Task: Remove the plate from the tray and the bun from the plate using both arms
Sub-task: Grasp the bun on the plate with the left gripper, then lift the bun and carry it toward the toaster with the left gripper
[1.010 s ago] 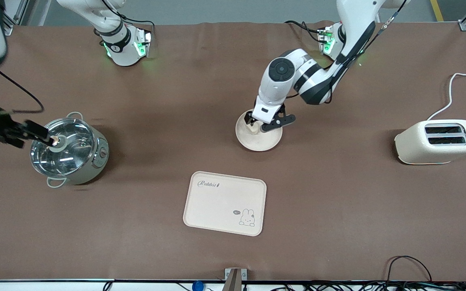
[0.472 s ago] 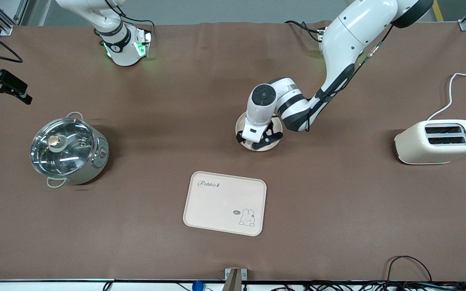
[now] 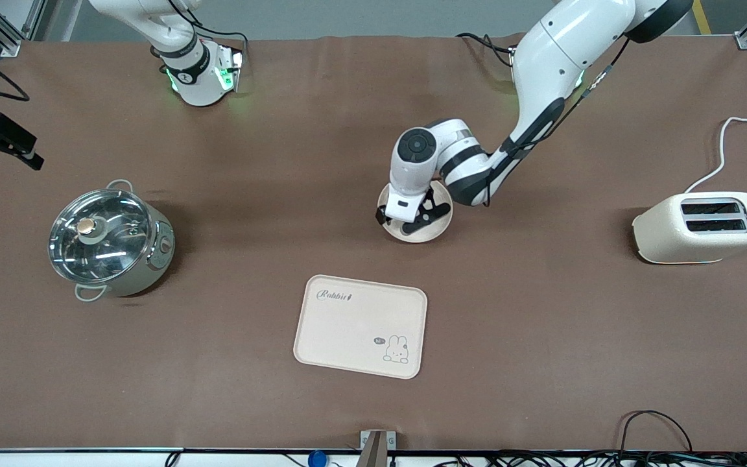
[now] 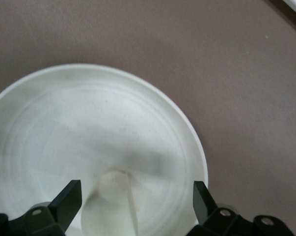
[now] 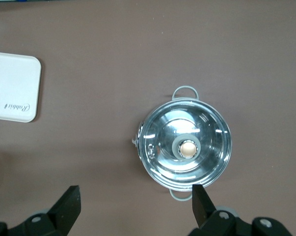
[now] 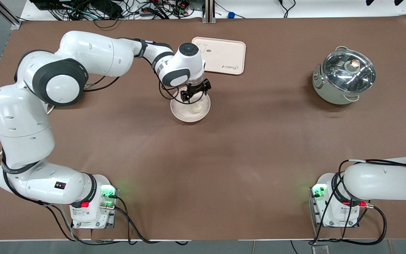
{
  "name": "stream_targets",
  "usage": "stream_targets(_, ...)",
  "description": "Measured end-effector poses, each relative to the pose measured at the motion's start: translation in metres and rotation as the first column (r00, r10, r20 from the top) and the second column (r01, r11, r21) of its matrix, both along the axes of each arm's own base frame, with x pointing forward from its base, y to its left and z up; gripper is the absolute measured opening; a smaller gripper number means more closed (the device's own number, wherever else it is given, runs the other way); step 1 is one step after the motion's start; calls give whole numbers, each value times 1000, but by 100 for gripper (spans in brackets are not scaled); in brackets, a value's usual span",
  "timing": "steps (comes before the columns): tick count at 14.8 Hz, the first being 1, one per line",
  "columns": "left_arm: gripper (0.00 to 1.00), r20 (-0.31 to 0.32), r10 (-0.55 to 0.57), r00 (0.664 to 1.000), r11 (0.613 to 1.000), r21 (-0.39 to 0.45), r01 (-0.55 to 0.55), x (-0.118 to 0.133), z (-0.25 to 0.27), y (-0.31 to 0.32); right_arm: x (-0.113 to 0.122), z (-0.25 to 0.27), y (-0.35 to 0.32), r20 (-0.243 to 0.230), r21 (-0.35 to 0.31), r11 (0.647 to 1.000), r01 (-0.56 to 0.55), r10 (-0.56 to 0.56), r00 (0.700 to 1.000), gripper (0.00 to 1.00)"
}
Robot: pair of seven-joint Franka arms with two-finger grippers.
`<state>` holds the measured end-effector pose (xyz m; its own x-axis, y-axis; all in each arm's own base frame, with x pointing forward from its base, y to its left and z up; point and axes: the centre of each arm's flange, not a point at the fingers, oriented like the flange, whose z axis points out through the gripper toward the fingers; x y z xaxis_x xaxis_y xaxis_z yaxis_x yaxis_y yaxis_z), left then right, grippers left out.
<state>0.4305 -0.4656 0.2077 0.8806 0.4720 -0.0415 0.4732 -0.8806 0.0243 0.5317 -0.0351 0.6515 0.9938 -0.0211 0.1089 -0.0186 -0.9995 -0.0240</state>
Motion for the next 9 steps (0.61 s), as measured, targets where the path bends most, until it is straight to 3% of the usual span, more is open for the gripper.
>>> stream_targets(4, 100, -7, -16, 1000, 1000, 14, 16, -11, -2, -4, 20, -6, 2, -13, -8, 1000, 0, 0, 1000, 100)
stream_targets(9, 99, 9, -24, 1000, 999, 48, 23, -24, -19, 4, 21, -5, 3, -15, -9, 1000, -3, 3, 1000, 100)
